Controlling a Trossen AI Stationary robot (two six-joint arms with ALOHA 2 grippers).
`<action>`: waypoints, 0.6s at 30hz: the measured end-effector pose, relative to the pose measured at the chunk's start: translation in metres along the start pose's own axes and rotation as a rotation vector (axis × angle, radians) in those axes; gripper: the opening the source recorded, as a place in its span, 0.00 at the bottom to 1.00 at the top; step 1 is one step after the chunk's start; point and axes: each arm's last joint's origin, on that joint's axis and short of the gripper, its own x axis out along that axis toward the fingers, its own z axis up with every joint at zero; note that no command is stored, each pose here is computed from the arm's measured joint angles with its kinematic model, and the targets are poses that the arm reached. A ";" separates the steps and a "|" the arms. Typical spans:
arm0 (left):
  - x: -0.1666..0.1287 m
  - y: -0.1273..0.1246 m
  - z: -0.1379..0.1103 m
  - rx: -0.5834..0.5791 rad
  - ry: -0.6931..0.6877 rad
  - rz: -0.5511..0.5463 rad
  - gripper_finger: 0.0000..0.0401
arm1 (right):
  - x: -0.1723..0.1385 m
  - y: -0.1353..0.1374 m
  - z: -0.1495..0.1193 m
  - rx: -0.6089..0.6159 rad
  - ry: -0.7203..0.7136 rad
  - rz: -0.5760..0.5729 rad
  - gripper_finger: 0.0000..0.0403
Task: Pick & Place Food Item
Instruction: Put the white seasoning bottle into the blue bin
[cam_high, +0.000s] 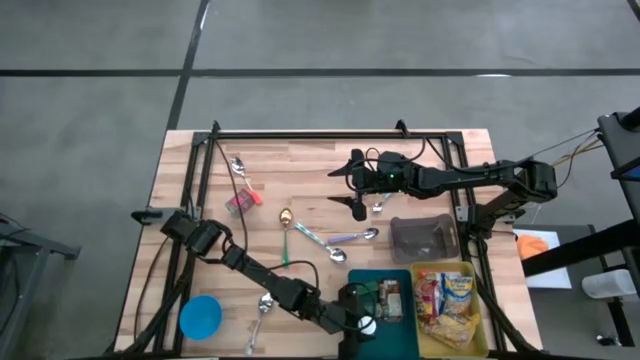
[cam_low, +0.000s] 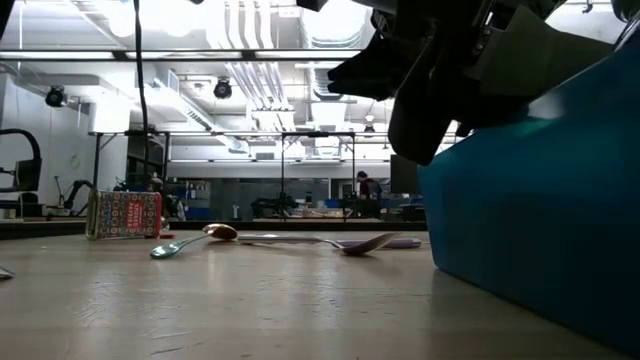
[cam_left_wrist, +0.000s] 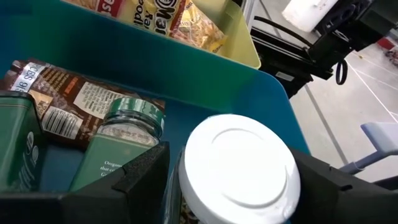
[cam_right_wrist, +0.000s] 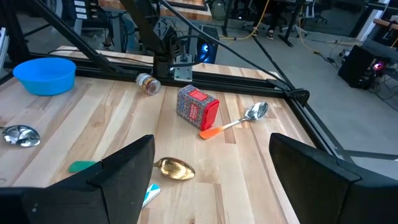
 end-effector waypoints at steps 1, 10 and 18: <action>0.000 0.000 0.001 -0.001 -0.001 -0.001 0.68 | 0.000 0.000 0.000 0.000 0.000 0.000 0.78; 0.000 -0.005 0.008 0.013 -0.014 -0.007 0.68 | 0.000 0.000 0.000 0.000 0.000 0.000 0.78; -0.001 -0.009 0.015 0.042 -0.015 -0.005 0.68 | 0.000 0.000 0.000 0.000 0.000 0.000 0.78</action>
